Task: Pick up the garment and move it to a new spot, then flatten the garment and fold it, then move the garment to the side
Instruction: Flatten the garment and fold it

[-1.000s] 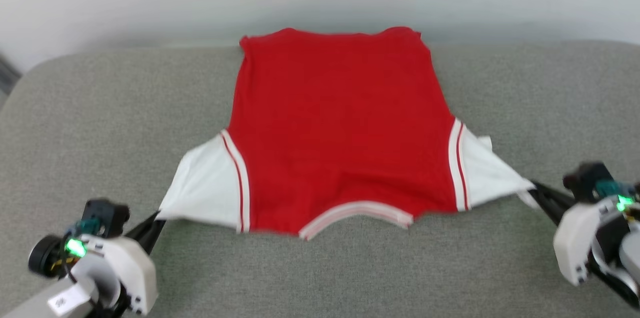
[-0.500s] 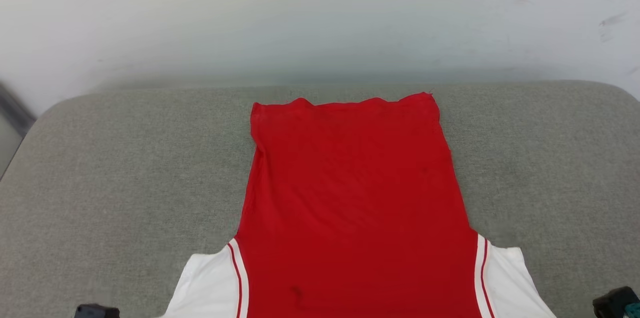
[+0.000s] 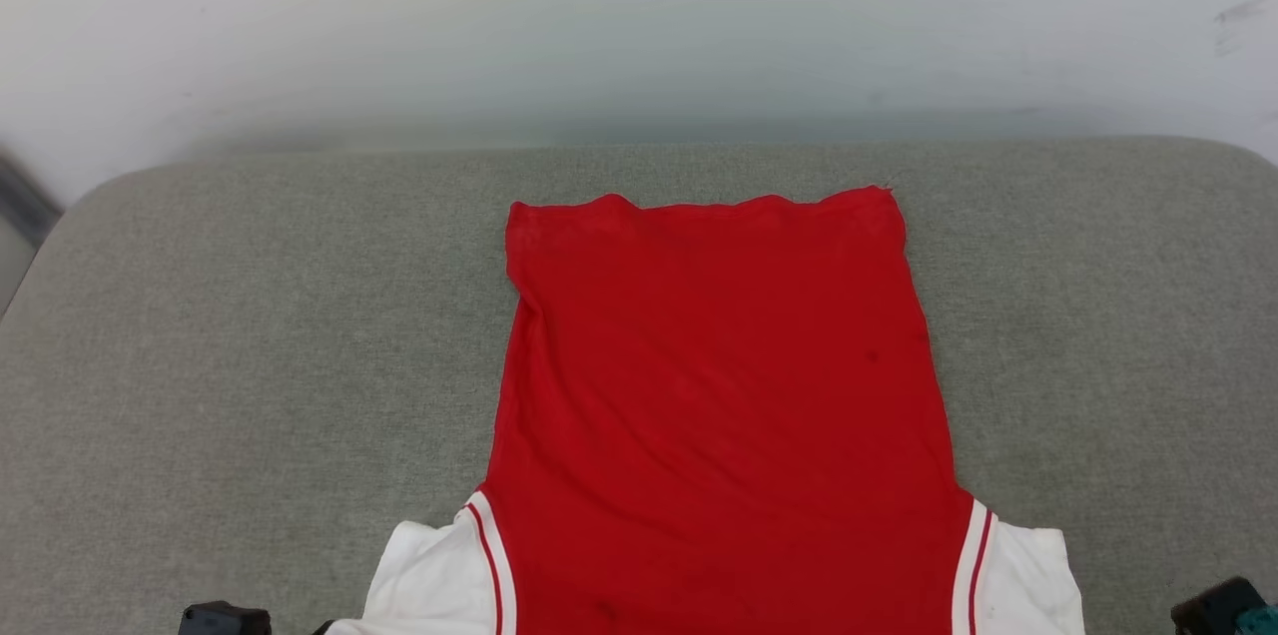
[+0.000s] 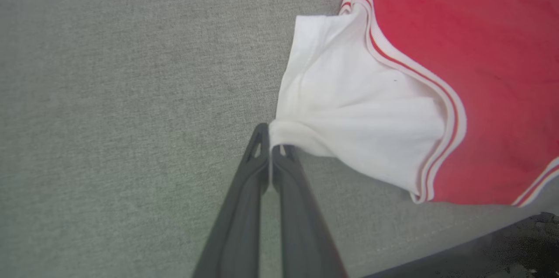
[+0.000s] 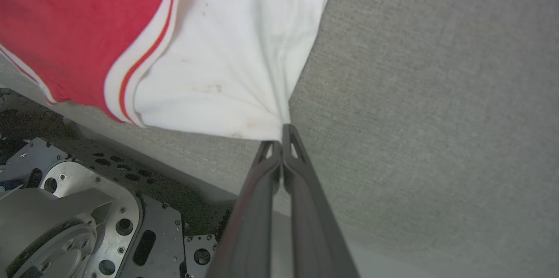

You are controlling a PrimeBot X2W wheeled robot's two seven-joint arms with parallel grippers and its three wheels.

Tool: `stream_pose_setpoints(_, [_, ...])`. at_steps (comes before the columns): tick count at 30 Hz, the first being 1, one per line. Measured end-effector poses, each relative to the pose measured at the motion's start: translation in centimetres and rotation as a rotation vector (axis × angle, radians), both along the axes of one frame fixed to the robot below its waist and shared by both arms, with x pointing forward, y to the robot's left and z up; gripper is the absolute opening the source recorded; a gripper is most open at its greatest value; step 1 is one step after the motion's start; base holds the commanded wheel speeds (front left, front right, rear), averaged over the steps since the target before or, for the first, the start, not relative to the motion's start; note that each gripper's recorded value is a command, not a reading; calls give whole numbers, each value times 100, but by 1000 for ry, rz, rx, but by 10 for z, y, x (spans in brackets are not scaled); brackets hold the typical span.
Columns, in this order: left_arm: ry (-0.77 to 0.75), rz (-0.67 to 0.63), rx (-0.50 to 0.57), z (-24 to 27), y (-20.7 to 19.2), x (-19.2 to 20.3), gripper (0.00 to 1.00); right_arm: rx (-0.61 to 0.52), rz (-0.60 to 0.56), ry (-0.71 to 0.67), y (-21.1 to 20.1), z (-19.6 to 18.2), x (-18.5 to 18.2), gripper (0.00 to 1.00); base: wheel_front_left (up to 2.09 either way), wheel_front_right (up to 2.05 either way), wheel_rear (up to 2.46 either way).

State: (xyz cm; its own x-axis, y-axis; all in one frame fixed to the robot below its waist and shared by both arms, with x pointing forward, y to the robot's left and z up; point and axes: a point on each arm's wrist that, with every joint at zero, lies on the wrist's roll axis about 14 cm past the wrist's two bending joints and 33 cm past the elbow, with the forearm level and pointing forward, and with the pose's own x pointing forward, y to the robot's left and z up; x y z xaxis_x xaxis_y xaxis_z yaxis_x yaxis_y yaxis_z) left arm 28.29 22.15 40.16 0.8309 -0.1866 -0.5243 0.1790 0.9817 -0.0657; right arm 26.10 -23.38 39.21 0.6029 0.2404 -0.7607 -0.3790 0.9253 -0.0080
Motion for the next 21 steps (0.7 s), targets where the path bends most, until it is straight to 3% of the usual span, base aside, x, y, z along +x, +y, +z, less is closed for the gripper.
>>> stream_pose_setpoints(1, [-4, -4, 2, 0, -1, 2, 0, -3, 8, 2, 2, 2, 2, 100, 0, 0, 0])
stream_pose_setpoints(6, [-58, -9, -10, 10, -9, 20, 0, -8, 48, -76, 7, 34, 43, 100, 0, 0, 0])
stream_pose_setpoints(16, [-132, 10, -25, 19, -18, 54, 0, -104, 139, -388, 10, 160, 184, 100, 0, 0, 0])
stream_pose_setpoints(19, [-151, 54, -63, 22, -18, 68, 0, -129, 157, -365, 19, 170, 220, 100, 0, 0, 0])
stream_pose_setpoints(21, [-152, 56, -56, 19, -17, 72, 0, -144, 154, -280, 22, 161, 239, 100, 0, 0, 0])
